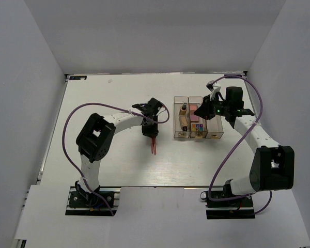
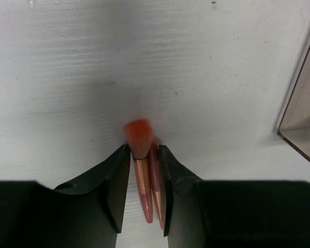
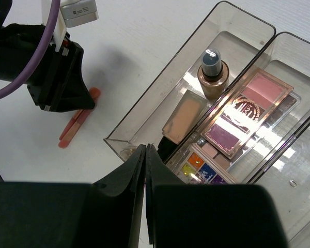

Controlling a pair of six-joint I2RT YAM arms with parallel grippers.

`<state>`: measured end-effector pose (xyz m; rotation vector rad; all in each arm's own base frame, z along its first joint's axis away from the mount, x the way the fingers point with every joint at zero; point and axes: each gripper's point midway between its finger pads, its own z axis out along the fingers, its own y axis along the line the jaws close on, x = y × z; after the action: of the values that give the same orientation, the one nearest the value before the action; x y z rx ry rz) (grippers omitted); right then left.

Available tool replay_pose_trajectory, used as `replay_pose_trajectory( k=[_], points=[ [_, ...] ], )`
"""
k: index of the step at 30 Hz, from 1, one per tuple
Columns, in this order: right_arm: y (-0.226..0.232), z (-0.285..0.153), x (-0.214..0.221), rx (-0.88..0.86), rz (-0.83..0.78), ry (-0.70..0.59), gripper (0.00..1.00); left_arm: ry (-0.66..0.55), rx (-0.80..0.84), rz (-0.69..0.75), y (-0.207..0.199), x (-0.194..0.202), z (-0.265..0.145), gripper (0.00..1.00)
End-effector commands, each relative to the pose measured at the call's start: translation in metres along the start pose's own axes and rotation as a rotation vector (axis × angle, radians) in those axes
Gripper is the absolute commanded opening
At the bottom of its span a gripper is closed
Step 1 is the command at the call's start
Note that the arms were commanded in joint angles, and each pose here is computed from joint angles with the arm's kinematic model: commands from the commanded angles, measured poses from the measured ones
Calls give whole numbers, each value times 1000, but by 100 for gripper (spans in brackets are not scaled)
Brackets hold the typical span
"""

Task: Organize the makeup

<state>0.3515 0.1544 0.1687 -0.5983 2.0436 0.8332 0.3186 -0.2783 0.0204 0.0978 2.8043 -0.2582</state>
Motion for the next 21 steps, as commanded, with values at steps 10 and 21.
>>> replay_pose_trajectory(
  k=[10,21],
  points=[
    [8,-7,-14,-20,-29,-52,8,-53,49,-15,2,-3,-31,63],
    [11,-9,-13,-21,-33,-55,8,-69,79,-34,1,1,-40,54]
  ],
)
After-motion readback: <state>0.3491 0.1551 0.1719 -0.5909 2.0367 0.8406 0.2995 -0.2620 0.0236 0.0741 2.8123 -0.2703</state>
